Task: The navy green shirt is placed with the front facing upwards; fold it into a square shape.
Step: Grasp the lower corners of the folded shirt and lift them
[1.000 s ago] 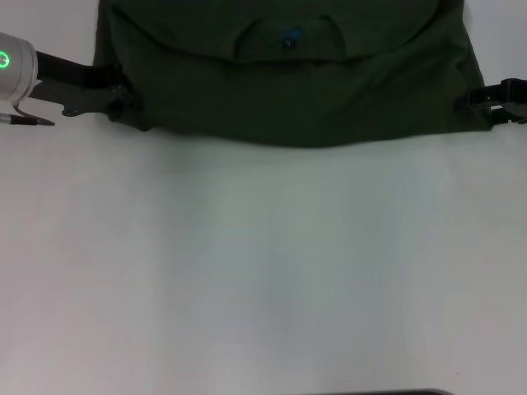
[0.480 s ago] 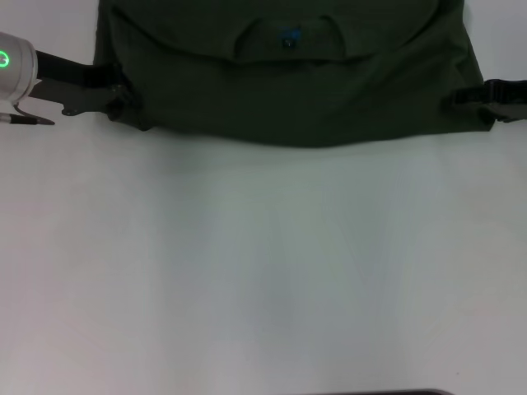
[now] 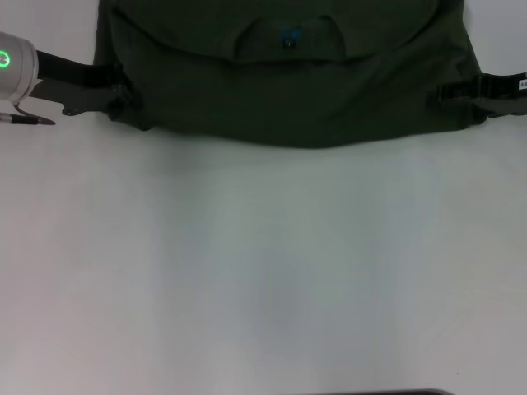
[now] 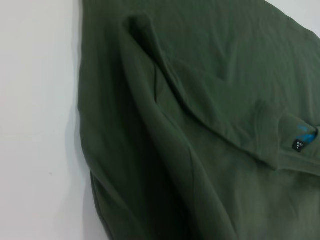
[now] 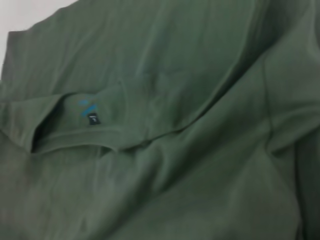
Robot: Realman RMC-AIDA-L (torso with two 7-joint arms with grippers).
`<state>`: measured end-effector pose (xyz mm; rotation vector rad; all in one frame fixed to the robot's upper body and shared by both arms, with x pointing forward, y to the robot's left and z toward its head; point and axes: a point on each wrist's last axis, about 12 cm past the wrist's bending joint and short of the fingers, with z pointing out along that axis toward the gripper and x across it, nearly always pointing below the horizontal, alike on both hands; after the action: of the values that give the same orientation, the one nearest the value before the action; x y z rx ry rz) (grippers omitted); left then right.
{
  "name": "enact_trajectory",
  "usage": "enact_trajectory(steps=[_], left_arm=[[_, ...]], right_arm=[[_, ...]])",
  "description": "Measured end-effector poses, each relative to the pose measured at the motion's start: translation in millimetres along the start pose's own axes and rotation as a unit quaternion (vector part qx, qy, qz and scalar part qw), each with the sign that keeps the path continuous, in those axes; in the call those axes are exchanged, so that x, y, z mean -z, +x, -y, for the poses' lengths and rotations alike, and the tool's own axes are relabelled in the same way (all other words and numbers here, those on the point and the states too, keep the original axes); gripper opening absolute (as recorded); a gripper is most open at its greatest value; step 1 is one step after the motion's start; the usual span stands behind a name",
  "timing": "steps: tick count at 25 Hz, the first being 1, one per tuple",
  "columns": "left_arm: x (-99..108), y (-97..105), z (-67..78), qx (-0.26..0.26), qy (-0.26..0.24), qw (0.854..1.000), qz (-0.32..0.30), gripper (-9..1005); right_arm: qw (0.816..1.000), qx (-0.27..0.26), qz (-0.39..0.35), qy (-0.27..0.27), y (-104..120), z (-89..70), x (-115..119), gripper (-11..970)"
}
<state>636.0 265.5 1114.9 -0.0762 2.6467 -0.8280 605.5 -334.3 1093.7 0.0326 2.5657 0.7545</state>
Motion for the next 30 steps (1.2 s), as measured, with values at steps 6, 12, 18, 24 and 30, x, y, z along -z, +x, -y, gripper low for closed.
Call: enact_trajectory(steps=[6, 12, 18, 24, 30], left_arm=[[0.0, 0.2, -0.2, 0.000, 0.000, 1.000, 0.000, 50], [-0.2, 0.5, -0.2, 0.001, 0.000, 1.000, 0.000, 50], [-0.8, 0.7, 0.1, 0.001, 0.001, 1.000, 0.000, 50], [-1.0, 1.2, -0.3, 0.003, 0.001, 1.000, 0.001, 50], [-0.9, 1.3, -0.6, 0.003, 0.001, 1.000, 0.001, 51]], right_arm=[[1.000, 0.001, -0.001, 0.000, -0.4, -0.1, 0.3, 897], [1.000, -0.003, 0.001, 0.011, -0.3, 7.7, 7.4, 898], [1.000, 0.001, 0.000, 0.008, 4.0, 5.0, 0.7, 898], [1.000, 0.006, 0.000, 0.004, 2.2, 1.1, -1.8, 897], [1.000, -0.005, 0.000, 0.008, 0.3, 3.2, 2.0, 895]])
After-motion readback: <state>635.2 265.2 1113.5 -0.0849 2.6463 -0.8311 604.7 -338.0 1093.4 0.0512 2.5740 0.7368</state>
